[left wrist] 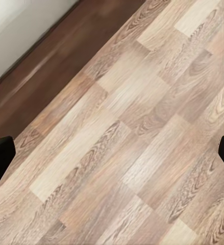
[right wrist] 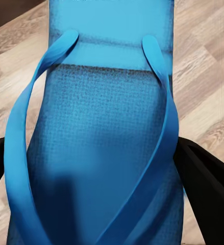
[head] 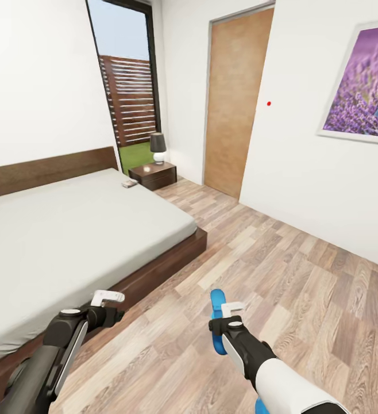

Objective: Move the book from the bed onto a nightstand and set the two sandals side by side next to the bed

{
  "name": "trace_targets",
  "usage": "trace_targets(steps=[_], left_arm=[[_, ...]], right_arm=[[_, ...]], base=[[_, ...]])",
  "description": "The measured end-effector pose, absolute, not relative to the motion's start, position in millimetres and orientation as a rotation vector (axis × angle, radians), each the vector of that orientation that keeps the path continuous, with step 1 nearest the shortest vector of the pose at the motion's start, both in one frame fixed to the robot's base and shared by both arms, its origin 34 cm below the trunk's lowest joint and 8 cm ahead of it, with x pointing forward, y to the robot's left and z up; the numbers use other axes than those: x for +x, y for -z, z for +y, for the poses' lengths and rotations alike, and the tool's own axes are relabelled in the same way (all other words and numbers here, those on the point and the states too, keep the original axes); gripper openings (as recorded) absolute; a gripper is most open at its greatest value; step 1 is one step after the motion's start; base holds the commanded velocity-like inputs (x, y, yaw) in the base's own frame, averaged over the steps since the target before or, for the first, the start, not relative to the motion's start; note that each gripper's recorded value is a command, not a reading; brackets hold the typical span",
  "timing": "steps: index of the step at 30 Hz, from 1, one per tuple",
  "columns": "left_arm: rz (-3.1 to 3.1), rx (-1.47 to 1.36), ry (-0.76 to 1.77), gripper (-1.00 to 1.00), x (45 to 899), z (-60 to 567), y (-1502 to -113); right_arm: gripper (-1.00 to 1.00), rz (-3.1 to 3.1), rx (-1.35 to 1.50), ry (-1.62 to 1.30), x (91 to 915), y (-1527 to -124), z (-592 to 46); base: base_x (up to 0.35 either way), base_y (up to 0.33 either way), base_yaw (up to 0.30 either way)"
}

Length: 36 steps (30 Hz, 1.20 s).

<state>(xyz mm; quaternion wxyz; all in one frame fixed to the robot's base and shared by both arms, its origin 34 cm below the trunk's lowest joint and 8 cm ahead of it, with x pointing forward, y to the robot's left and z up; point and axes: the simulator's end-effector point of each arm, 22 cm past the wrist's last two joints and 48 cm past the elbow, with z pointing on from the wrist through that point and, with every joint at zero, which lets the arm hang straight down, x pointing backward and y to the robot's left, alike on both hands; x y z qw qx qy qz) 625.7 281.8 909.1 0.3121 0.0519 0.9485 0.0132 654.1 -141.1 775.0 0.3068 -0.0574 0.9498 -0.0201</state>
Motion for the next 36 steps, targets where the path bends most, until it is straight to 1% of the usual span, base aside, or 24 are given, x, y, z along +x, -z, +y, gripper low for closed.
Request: trace_targets(steps=[27,36], left_arm=[[2.502,0.139,-0.034,1.00,626,281,-909],[2.442,0.194,-0.026,1.00,635,267,-912]], right_arm=[[-1.00,2.514,-0.152,0.053,653,-775,-141],[-1.00,2.513,-0.152,0.053,654,-775,-141]], base=[[0.000,0.000,-0.273],[0.000,0.000,-0.271]])
